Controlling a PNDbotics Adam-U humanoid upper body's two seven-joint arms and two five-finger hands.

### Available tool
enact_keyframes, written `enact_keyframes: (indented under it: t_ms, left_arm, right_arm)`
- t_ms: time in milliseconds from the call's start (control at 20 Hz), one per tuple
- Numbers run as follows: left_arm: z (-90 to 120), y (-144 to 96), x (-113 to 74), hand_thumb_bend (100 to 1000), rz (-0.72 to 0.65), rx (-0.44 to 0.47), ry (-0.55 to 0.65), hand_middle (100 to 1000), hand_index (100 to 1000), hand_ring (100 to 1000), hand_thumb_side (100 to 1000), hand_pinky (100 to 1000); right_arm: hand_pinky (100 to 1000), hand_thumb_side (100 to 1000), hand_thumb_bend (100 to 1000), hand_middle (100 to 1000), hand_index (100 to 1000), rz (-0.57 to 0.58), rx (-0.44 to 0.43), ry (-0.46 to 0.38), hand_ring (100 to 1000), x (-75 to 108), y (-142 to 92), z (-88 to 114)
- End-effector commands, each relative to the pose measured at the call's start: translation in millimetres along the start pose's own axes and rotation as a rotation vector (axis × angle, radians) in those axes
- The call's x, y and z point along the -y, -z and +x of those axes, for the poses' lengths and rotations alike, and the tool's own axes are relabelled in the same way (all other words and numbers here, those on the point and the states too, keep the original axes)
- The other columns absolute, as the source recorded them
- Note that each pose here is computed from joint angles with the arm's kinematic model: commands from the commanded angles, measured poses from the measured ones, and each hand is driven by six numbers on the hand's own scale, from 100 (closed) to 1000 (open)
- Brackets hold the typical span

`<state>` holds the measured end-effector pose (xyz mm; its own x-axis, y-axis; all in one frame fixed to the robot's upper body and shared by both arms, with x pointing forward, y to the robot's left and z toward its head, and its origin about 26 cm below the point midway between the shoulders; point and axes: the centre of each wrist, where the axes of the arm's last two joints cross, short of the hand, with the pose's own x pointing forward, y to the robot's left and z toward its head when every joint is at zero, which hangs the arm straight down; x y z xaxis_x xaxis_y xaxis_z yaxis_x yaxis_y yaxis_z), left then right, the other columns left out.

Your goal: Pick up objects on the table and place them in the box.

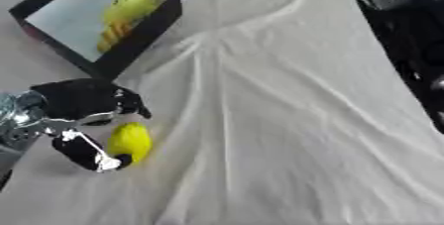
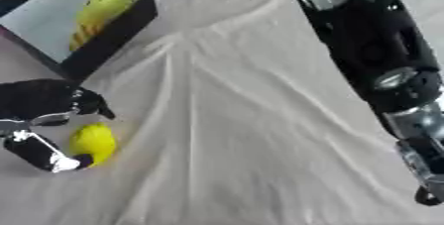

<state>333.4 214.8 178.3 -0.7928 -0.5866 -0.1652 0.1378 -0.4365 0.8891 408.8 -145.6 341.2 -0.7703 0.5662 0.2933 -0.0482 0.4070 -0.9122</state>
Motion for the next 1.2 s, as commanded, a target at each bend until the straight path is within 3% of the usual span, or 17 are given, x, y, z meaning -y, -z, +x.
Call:
enact_keyframes:
  t_ms: [50, 300, 600, 950, 1050, 1200]
  left_arm:
    - [-2.5, -1.0, -4.3, 358, 0.001, -0.011, 0.036, 747, 866, 753, 428, 815]
    - [-4.5, -2.9, -3.3, 399, -0.031, -0.025, 0.070, 754, 864, 758, 489, 821]
    - [-3.5, -6.9, -8.1, 479, -0.026, -0.067, 0.150, 723, 743, 739, 565, 810]
    - [-1.0, -9.1, -10.7, 495, -0.025, -0.102, 0.201, 590, 636, 609, 629, 732]
    - [-1.4, -8.6, -9.4, 482, -0.032, -0.102, 0.192, 560, 608, 579, 627, 699]
    - [-1.7, -7.5, -7.2, 421, -0.047, -0.090, 0.170, 558, 614, 575, 535, 670]
  right_arm:
    - [883, 117, 100, 732, 825, -0.021, 0.011, -0.012, 791, 11.1, -0.9, 2.5]
    - [884, 124, 100, 730, 825, -0.015, 0.007, -0.004, 790, 9.0, -1.1, 0.4]
    - [884, 131, 100, 730, 825, -0.004, 0.008, 0.001, 791, 6.6, -0.2, -0.7]
    - [885, 136, 100, 731, 825, 0.002, 0.009, 0.006, 791, 5.3, 0.1, -1.7]
    - [885, 139, 100, 731, 825, 0.004, 0.010, 0.009, 791, 4.5, 0.4, -1.8]
    - [886, 141, 100, 732, 825, 0.004, 0.008, 0.011, 791, 4.1, 0.0, -2.5]
